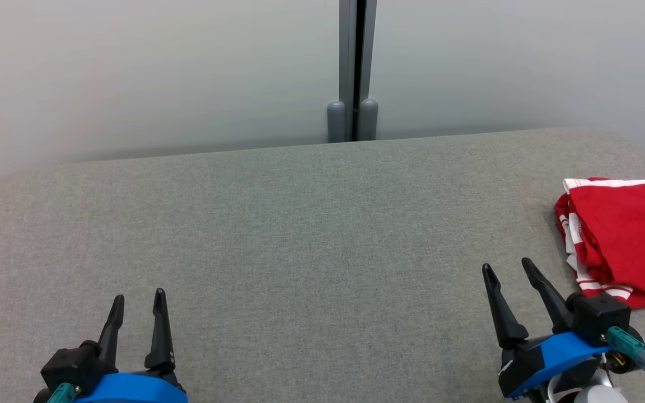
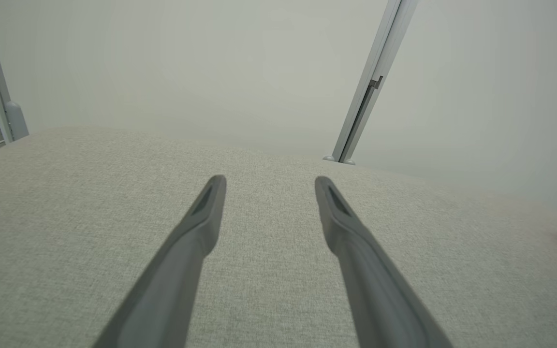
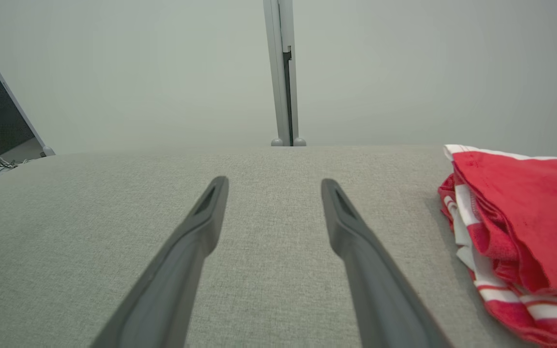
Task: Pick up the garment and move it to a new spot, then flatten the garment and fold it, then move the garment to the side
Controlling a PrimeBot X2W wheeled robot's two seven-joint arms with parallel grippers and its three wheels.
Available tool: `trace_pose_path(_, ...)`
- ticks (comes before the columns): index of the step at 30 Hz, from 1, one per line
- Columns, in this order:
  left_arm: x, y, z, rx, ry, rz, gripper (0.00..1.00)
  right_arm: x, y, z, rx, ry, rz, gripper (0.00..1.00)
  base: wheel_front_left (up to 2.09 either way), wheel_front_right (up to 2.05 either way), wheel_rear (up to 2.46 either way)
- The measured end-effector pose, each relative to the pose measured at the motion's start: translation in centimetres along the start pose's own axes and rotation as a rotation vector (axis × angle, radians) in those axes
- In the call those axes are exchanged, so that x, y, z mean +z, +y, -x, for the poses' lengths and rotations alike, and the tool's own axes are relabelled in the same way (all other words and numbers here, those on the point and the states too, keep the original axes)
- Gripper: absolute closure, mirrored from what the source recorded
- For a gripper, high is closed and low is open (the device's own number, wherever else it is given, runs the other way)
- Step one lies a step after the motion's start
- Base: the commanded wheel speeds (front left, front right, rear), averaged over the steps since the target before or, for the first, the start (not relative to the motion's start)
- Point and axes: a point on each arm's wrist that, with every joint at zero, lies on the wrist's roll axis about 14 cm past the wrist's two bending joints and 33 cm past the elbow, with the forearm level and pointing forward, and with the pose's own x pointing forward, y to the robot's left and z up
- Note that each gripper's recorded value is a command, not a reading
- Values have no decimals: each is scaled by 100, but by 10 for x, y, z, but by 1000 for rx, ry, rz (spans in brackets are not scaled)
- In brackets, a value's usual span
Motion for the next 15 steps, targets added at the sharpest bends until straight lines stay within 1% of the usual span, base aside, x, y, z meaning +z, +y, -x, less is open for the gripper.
trace_pose_path(13,-6,4,-1,-2,24,-25,0,-10,4,2,3,22,-11,0,0,0,0)
trace_pose_path(14,-7,3,-1,-2,28,-24,100,-11,3,2,2,26,-13,100,0,0,0)
trace_pose_path(15,-11,3,1,1,39,-17,100,-15,3,3,0,37,-15,100,0,0,0)
